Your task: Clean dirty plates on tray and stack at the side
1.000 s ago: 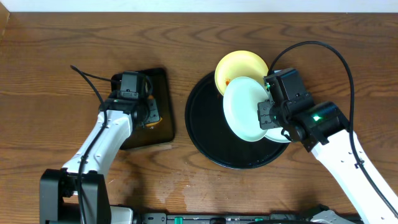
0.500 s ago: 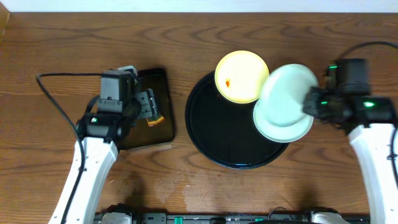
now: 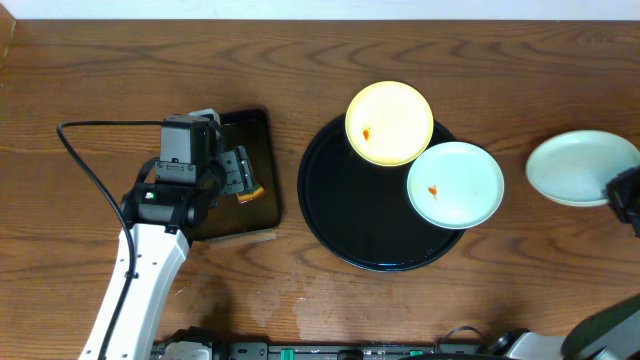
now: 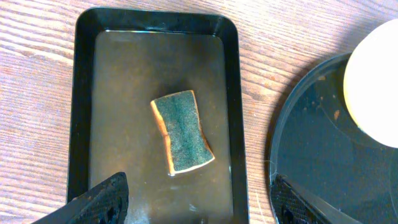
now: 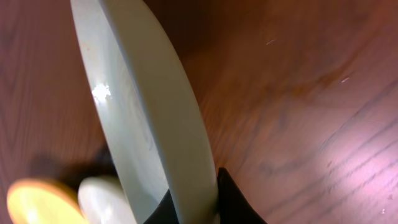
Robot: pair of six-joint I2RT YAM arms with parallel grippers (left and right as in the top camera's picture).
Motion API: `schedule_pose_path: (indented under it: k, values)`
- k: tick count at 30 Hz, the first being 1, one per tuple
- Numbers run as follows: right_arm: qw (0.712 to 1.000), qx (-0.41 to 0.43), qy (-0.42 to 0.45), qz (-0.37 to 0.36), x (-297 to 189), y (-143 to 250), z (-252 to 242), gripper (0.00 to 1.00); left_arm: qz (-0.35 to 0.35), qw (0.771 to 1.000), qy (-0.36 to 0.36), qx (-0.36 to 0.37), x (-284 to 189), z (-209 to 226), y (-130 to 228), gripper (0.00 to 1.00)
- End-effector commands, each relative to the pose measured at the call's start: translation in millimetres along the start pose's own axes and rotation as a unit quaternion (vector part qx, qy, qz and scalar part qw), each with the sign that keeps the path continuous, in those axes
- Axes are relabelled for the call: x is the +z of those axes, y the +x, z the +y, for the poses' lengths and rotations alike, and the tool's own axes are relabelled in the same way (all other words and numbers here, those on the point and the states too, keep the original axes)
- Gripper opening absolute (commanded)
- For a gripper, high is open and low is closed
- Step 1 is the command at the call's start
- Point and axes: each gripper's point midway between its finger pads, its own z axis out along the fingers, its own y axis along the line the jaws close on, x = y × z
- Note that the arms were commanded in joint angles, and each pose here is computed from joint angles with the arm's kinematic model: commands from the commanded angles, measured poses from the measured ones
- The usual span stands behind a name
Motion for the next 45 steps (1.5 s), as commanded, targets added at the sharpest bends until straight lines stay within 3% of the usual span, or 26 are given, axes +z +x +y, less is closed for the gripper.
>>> schedule_pose_path:
  k: [1,6,7,9,11,13,20,26,30,33,36,40,45]
  values:
    - [0.998,0.061,-0.018,0.004,16,-20,-10,0.01,-0.008,1.000,0.001,0.004,-3,-1,-7,0.74]
    - [0.997,0.077,-0.015,0.009,33,-30,-25,0.01,-0.008,1.000,0.001,0.004,-3,-1,-8,0.75]
    - [0.997,0.073,0.001,0.002,34,-32,-31,0.06,-0.008,1.000,0.001,0.004,-3,-1,-8,0.74]
    - [0.999,0.052,0.012,-0.005,33,-34,-35,0.29,-0.007,1.000,0.001,0.004,-3,-1,-7,0.74]
    - [0.999,0.040,0.012,-0.004,33,-34,-35,0.40,-0.006,1.000,0.000,0.004,-3,-1,-6,0.75]
    - [0.999,0.032,0.004,-0.001,31,-32,-32,0.41,-0.005,1.000,0.000,0.004,-3,-1,-6,0.77]
    - [0.980,-0.122,-0.160,-0.006,0,-15,51,0.43,-0.001,1.000,0.015,0.004,-3,-6,-4,0.77]
    - [0.917,-0.335,-0.215,0.038,-7,54,110,0.56,0.010,0.999,0.049,0.007,-4,-18,-1,0.77]
    - [0.880,-0.434,-0.181,0.062,15,85,120,0.57,0.010,0.999,0.049,0.008,-4,-18,-1,0.77]
    - [0.874,-0.462,-0.130,0.073,34,93,115,0.57,0.010,0.999,0.049,0.008,-4,-18,-1,0.77]
    - [0.846,-0.506,-0.140,0.097,47,108,117,0.60,0.010,0.999,0.049,0.008,-4,-18,-1,0.77]
    - [0.844,-0.501,-0.130,0.141,74,115,101,0.62,0.010,0.999,0.049,0.008,-4,-18,-1,0.77]
    - [0.821,-0.494,-0.188,0.215,96,143,91,0.60,0.010,0.999,0.049,0.008,-4,-18,-1,0.77]
